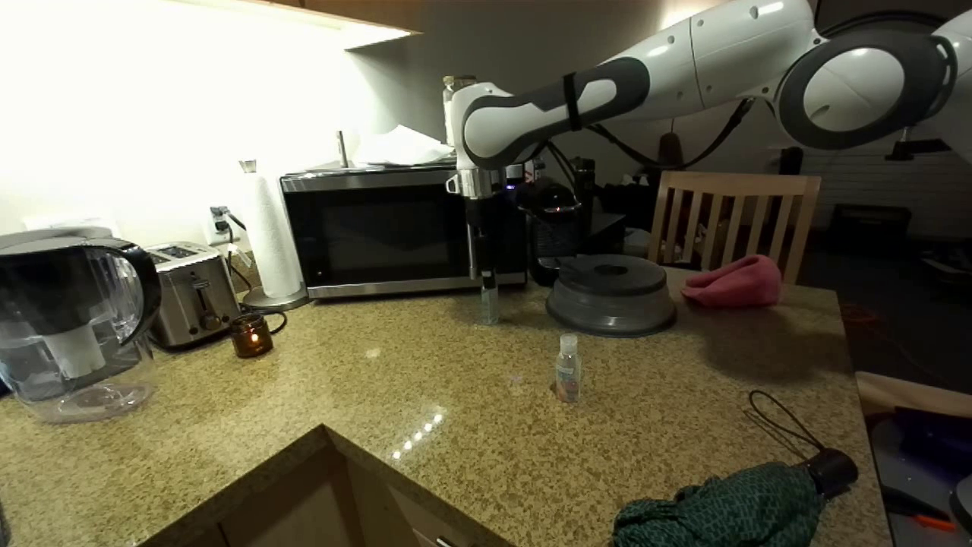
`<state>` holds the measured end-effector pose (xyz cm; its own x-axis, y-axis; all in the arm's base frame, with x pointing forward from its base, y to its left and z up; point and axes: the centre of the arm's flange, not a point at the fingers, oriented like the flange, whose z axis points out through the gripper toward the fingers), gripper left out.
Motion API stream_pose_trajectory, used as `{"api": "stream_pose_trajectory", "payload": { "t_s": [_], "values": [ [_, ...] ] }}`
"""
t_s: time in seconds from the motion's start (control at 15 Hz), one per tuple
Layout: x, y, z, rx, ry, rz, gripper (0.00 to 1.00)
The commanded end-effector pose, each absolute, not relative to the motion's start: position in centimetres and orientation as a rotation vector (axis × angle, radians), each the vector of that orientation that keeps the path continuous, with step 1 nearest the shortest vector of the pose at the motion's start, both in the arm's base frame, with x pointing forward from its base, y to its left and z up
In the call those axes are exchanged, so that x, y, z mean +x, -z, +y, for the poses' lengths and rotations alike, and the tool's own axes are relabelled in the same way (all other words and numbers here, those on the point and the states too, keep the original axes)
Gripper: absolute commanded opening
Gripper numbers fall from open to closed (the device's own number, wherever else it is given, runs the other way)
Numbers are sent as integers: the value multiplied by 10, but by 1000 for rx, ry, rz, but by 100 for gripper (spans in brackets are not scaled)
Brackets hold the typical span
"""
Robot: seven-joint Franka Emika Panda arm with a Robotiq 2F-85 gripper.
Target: Take the bottle off of the grey thing
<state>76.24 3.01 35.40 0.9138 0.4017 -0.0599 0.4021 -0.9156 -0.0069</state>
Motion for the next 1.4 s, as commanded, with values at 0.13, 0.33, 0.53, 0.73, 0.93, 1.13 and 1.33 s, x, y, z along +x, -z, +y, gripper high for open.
{"api": "stream_pose_trajectory", "payload": {
  "t_s": [0.13, 0.33, 0.53, 0.73, 0.93, 1.13, 1.33],
  "values": [
    [733, -406, 22, 3088, 92, 559, 100],
    [708, -434, 14, 3095, 135, 544, 100],
    [682, -449, 3, 3104, 203, 534, 100],
    [658, -455, -7, 3118, 262, 509, 100],
    [638, -455, -14, 3142, 294, 490, 100],
    [621, -455, -26, 3154, 309, 435, 100],
    [601, -461, -42, 3161, 296, 382, 100]
  ]
}}
